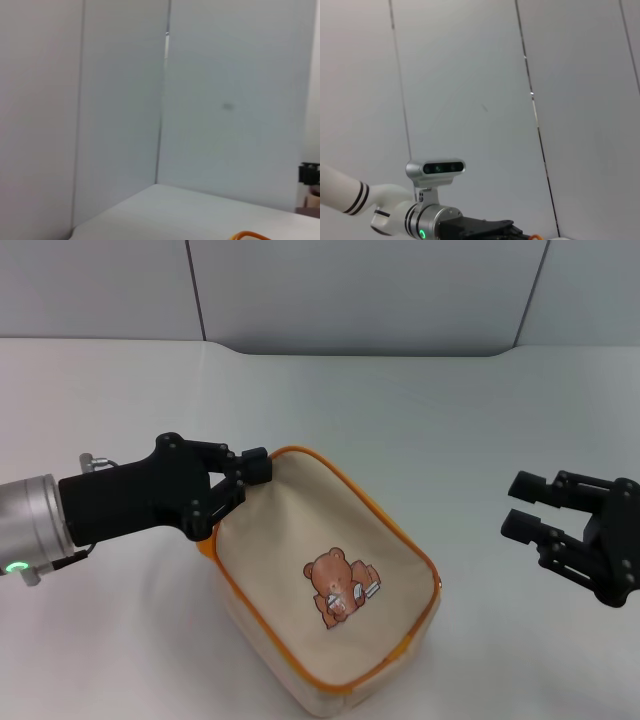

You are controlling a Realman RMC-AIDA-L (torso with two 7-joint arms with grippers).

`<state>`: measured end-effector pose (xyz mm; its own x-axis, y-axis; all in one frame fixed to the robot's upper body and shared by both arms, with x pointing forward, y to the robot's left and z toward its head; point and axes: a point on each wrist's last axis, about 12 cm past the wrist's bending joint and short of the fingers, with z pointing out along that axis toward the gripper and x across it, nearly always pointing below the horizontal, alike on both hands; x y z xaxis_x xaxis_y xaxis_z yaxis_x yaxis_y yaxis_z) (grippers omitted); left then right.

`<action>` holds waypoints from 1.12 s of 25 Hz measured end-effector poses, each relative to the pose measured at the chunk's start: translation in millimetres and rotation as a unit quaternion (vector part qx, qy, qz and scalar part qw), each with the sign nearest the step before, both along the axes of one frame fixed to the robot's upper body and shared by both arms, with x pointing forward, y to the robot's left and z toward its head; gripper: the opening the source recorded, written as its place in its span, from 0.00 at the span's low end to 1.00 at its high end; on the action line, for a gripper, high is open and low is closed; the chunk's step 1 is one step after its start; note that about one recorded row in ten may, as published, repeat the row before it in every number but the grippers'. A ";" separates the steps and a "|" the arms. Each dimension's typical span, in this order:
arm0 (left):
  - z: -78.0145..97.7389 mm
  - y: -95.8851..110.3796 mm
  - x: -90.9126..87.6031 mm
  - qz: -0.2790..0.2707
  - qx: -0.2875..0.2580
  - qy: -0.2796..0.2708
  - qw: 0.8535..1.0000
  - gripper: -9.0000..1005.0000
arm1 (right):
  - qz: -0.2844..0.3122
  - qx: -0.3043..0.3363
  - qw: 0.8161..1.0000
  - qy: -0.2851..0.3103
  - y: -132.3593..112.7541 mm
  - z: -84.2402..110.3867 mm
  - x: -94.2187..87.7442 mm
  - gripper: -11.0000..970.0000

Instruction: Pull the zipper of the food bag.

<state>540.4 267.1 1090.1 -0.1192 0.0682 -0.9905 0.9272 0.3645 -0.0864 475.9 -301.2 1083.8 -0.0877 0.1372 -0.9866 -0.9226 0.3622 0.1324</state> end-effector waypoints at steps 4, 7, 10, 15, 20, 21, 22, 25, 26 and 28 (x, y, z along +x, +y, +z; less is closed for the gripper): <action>-4.1 -3.9 3.5 0.018 0.005 0.005 1.000 0.06 | -0.004 0.000 1.000 0.006 -0.1 0.4 3.1 0.49; -5.9 -7.1 5.1 0.028 -0.007 0.011 1.000 0.06 | -0.008 -0.004 1.000 0.008 0.2 0.0 5.4 0.55; -5.4 -6.7 5.3 0.037 -0.022 0.014 0.999 0.07 | -0.005 -0.007 1.000 0.014 0.7 0.7 8.0 0.61; 7.3 3.0 -2.6 0.003 -0.050 0.015 0.999 0.18 | 0.032 -0.003 0.999 0.043 -0.7 9.9 14.0 0.73; 20.8 9.1 -25.3 -0.125 -0.060 0.035 0.990 0.33 | 0.132 -0.041 0.988 0.072 5.4 20.7 19.6 0.86; 20.6 8.3 -28.9 -0.144 -0.058 0.050 0.987 0.37 | 0.153 -0.053 0.984 0.078 8.4 21.8 21.1 0.86; 19.8 7.5 -30.6 -0.152 -0.055 0.060 0.985 0.41 | 0.172 -0.064 0.980 0.083 12.3 22.1 22.5 0.86; 15.0 5.3 -35.7 -0.166 -0.046 0.084 0.981 0.53 | 0.197 -0.085 0.973 0.088 20.9 21.7 26.2 0.86; 13.4 5.5 -37.0 -0.166 -0.044 0.087 0.981 0.57 | 0.199 -0.089 0.972 0.088 22.8 21.3 27.1 0.86; 11.0 5.8 -38.7 -0.162 -0.043 0.090 0.982 0.65 | 0.199 -0.093 0.972 0.088 24.3 21.0 28.6 0.86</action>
<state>501.7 272.9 1101.2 -0.2785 0.0486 -0.9592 0.9602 0.0375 -0.2769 504.4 -276.9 1104.8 -0.2664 -0.1223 -0.9561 -0.9637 0.0142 0.2667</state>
